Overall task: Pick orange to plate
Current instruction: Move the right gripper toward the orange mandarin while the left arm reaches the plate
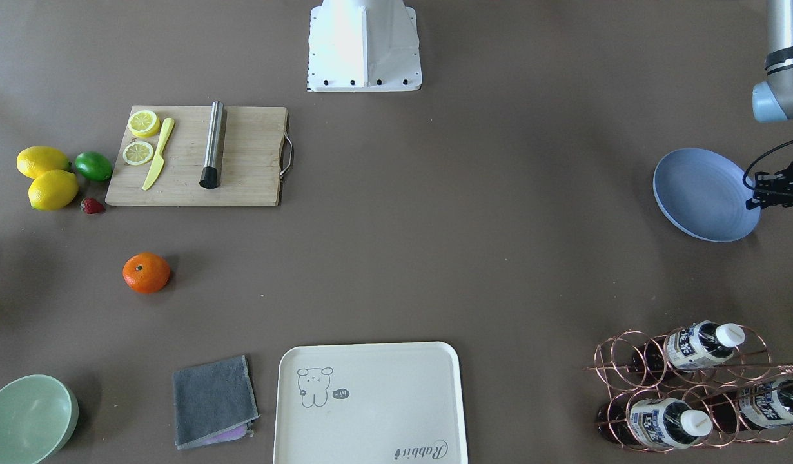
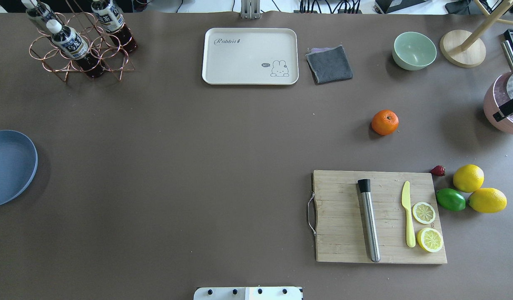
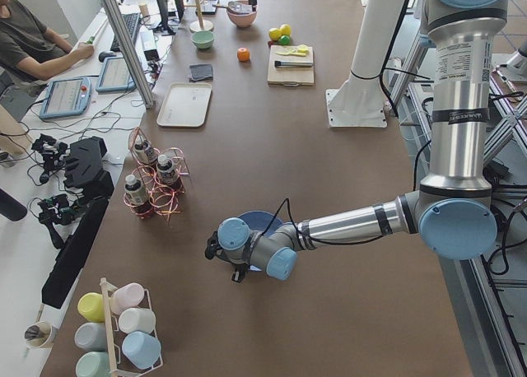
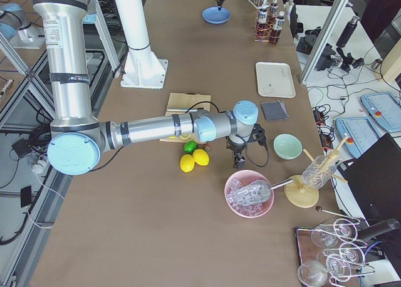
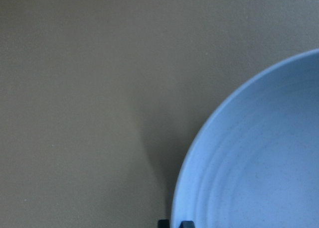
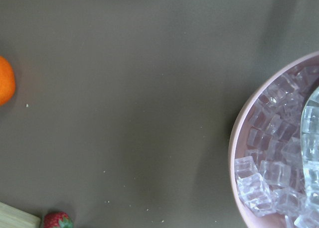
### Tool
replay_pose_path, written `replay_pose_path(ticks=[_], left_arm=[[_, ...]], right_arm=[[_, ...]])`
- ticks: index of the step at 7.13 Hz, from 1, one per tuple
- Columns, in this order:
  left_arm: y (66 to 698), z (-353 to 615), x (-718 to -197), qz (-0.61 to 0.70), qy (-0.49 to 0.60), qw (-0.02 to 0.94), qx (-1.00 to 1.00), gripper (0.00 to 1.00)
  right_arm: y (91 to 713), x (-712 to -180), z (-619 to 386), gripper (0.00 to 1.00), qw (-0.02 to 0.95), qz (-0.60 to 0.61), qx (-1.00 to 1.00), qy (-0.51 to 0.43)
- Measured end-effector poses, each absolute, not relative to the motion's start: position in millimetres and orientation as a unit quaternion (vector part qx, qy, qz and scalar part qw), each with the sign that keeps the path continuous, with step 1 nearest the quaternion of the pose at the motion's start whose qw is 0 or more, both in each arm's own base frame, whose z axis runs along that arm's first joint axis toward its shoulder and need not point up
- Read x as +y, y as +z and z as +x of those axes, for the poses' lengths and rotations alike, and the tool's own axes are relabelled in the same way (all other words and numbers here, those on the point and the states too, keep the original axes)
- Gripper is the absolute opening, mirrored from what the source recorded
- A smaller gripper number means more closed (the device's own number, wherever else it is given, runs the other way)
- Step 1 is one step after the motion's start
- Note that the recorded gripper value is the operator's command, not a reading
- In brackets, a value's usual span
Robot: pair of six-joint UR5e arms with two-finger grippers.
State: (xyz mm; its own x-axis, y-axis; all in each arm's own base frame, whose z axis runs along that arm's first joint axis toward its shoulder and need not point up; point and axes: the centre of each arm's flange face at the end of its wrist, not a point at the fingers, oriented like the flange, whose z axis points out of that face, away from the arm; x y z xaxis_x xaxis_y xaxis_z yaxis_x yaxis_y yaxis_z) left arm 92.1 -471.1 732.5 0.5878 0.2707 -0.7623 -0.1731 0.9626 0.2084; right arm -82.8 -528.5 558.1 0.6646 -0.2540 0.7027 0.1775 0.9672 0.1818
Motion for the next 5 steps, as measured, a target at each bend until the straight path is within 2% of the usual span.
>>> replay_pose_path(ticks=[2,5], left_arm=[[627.6,115.0,-492.8,0.05,0.048,0.867,0.494,0.0],[470.1,197.1,-496.2,0.016,-0.02,0.834,0.551,0.0]], right_arm=[[527.1,-531.2,-103.3,1.0,0.911,0.041,-0.403,-0.078],[464.9,-536.1,-183.9,1.0,0.907,0.015,-0.42,-0.043]])
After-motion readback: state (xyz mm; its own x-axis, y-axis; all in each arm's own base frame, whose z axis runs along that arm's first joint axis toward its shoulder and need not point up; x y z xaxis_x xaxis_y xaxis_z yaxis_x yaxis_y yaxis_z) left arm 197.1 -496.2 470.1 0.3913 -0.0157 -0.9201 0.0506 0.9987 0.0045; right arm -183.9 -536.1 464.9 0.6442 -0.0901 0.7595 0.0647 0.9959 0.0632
